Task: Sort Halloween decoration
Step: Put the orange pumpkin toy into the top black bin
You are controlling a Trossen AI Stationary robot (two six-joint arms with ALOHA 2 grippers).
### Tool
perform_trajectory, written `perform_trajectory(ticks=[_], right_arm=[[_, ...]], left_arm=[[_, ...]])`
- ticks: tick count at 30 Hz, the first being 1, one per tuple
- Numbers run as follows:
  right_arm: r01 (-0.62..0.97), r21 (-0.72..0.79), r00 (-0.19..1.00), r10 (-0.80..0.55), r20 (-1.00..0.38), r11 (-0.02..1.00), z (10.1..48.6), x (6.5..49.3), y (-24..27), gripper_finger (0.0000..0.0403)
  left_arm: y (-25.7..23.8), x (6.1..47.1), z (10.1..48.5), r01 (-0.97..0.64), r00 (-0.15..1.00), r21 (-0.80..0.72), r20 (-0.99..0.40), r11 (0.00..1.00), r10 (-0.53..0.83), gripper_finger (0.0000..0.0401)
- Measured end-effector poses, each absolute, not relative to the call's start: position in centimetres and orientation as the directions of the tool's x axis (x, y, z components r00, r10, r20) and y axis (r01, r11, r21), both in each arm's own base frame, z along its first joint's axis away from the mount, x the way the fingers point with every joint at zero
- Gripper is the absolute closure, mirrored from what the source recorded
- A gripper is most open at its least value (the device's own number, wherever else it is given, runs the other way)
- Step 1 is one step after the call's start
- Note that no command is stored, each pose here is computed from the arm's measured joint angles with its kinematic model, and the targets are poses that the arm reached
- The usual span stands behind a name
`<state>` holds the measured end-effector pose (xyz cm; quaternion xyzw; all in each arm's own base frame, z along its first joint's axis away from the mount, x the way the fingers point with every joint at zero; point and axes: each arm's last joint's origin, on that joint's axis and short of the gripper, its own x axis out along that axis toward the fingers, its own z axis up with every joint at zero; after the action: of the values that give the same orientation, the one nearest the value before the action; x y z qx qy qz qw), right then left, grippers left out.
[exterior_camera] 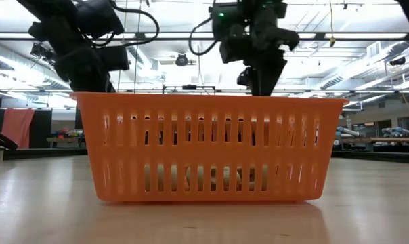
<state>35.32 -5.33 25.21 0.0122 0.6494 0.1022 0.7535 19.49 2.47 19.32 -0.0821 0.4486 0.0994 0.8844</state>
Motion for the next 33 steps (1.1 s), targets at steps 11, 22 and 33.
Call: perform_trajectory(ticks=[11, 22, 33], right_arm=[[-0.005, 0.134, 0.336, 0.128, -0.933, 0.991, 24.7, 32.6, -4.3, 0.0254], [0.011, 0.097, 0.396, 0.084, -0.915, 0.995, 25.0, 32.9, -3.0, 0.0254], [0.021, 0.101, 0.405, 0.084, -0.910, 0.995, 25.0, 33.0, -2.7, 0.0254]], left_arm=[[2.6, 20.8, 17.2, -0.240, 0.505, -0.037, -0.858, 0.970, 0.092, 0.0241], [2.7, 22.1, 14.6, -0.167, 0.431, -0.038, -0.902, 0.985, 0.038, 0.0211], [2.8, 23.1, 13.0, -0.194, 0.408, -0.025, -0.911, 0.981, 0.057, 0.0232]])
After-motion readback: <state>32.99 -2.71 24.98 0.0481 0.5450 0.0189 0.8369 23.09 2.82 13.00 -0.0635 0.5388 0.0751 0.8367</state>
